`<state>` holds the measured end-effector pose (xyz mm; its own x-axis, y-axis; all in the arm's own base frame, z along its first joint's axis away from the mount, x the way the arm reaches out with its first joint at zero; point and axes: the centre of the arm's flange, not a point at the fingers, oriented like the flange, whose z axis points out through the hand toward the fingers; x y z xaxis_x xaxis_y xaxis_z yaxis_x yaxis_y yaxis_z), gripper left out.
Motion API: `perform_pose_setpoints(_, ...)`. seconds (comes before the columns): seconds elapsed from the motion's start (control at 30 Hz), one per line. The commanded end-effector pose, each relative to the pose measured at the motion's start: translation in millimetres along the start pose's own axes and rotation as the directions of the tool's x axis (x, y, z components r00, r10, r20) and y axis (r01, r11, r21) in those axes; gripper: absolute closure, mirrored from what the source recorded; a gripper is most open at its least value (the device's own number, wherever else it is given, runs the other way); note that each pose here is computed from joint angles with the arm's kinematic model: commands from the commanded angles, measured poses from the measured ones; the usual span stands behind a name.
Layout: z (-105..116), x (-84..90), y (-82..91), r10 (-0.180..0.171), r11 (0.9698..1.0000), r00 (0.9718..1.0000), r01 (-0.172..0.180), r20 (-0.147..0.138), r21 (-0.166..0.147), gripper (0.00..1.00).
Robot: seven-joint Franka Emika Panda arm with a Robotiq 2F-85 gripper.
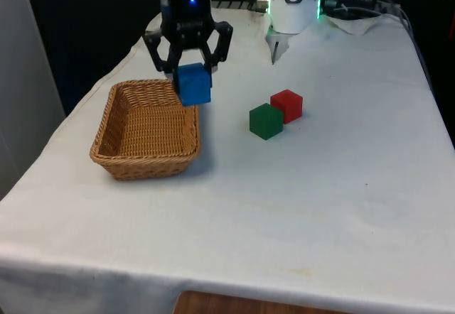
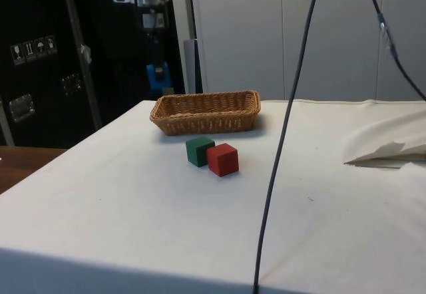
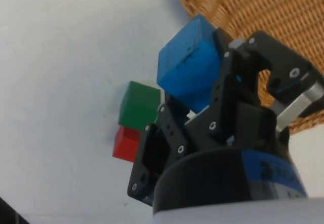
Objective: Pick up the blue cube and place it into the basket.
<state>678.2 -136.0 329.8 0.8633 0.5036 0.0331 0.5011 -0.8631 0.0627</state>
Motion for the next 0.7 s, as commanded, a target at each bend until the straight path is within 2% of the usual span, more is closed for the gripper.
perform_pose_setpoints(0.0,-3.7,-6.5,2.2,-0.002,1.0000,1.0000,0.002,-0.003,-0.001,1.00)
perform_pose_setpoints(0.07,-2.3,-5.3,1.8,0.000,1.0000,1.0000,0.000,0.002,0.000,1.00)
perform_pose_setpoints(0.17,-8.4,-19.6,7.6,0.002,1.0000,1.0000,-0.002,0.003,-0.003,1.00)
perform_pose_setpoints(0.4,-12.0,-37.0,13.4,0.004,1.0000,0.9999,-0.004,0.012,-0.004,1.00)
perform_pose_setpoints(0.43,-10.9,-34.7,13.0,0.006,1.0000,0.9998,-0.006,0.017,-0.003,1.00)
perform_pose_setpoints(0.67,-10.3,-55.0,20.1,0.009,1.0000,0.9997,-0.009,0.020,-0.003,1.00)
